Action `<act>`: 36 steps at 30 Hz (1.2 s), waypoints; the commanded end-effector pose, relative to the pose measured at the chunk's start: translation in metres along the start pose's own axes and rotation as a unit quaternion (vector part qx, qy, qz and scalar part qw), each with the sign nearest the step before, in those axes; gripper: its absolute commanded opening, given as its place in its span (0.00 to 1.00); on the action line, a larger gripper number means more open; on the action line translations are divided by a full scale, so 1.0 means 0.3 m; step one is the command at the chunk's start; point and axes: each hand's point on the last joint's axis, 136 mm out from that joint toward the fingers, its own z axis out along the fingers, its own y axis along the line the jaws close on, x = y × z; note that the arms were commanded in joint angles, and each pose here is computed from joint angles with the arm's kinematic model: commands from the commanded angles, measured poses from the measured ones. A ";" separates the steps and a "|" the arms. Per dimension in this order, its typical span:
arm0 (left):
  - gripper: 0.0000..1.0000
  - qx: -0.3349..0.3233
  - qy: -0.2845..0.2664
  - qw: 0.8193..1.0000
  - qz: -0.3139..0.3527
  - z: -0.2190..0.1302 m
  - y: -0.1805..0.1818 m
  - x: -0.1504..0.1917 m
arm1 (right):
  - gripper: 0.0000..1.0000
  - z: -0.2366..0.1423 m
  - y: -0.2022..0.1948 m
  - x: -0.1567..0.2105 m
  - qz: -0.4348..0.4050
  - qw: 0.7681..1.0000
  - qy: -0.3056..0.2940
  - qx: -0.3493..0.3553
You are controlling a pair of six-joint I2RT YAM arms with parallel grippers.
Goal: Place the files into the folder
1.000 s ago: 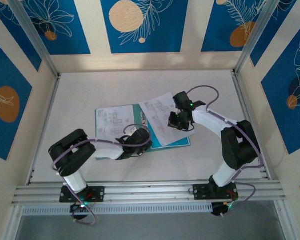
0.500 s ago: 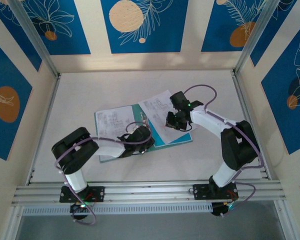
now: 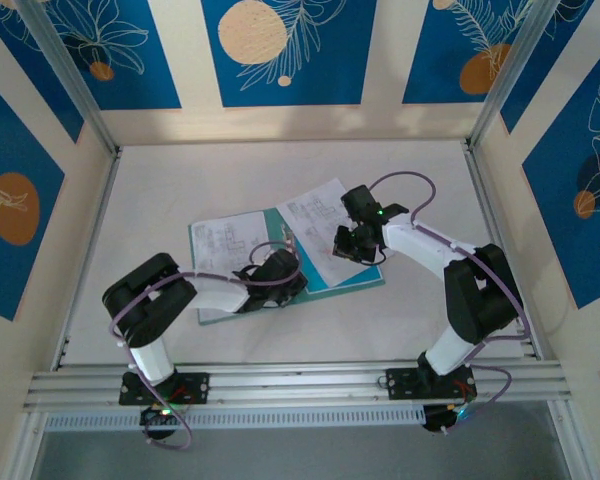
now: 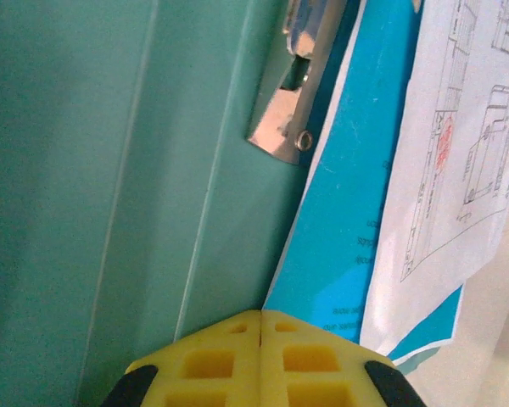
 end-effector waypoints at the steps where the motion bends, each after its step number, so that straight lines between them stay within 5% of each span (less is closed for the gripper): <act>1: 0.00 -0.003 -0.029 0.999 -0.033 -0.015 0.048 -0.038 | 0.19 -0.011 -0.013 0.006 0.006 1.000 -0.001 0.005; 15: 0.00 0.002 -0.040 0.998 -0.039 -0.028 0.062 -0.044 | 0.18 0.138 0.009 -0.073 0.054 0.998 0.022 0.015; 23: 0.00 -0.002 -0.040 0.999 -0.036 -0.038 0.080 -0.041 | 0.17 0.220 -0.021 0.003 0.075 0.994 0.066 0.047; 36: 0.18 0.001 -0.040 0.999 -0.031 -0.038 0.081 -0.027 | 0.17 0.225 -0.057 0.120 0.078 0.991 0.080 0.079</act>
